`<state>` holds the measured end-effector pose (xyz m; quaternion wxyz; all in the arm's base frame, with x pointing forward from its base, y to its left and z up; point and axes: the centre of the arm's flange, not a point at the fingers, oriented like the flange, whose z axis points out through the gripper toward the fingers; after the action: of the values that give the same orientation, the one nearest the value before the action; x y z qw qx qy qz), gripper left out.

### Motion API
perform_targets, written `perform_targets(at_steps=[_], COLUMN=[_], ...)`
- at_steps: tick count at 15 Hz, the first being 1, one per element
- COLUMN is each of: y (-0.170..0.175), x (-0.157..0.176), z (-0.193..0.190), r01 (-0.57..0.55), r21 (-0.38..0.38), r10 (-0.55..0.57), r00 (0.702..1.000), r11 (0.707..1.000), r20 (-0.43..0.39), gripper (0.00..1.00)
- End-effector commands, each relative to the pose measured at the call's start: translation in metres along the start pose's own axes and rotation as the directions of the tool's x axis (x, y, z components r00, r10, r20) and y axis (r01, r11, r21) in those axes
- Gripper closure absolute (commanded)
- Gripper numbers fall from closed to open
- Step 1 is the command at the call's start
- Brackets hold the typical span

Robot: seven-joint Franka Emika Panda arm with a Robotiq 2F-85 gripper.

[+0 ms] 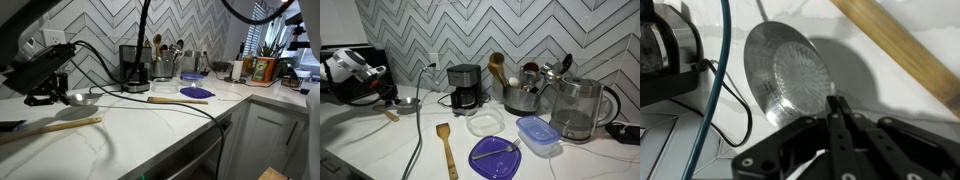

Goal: Take the silver bowl out of the tupperware container

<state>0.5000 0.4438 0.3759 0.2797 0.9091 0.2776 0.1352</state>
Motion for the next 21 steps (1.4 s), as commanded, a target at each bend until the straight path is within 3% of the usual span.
perform_targets(at_steps=[1,8,14,15,16,21], y=[-0.009,-0.02,-0.026,-0.026,-0.025,-0.013], x=[0.008,0.011,0.009,0.009,0.009,0.012], z=[0.012,0.035,0.043,0.043,0.041,0.016], r01=[-0.019,0.02,0.039,0.043,0.042,0.028], r21=[-0.071,-0.128,-0.098,-0.098,-0.101,-0.081], r10=[0.019,-0.023,-0.042,-0.046,-0.046,-0.033], r00=[1.0,1.0,0.999,0.998,0.998,0.997], r11=[0.997,0.992,0.994,0.994,0.994,0.996], r20=[-0.002,-0.021,-0.025,-0.03,-0.034,-0.063], gripper=[0.99,0.99,0.99,0.73,0.71,0.36])
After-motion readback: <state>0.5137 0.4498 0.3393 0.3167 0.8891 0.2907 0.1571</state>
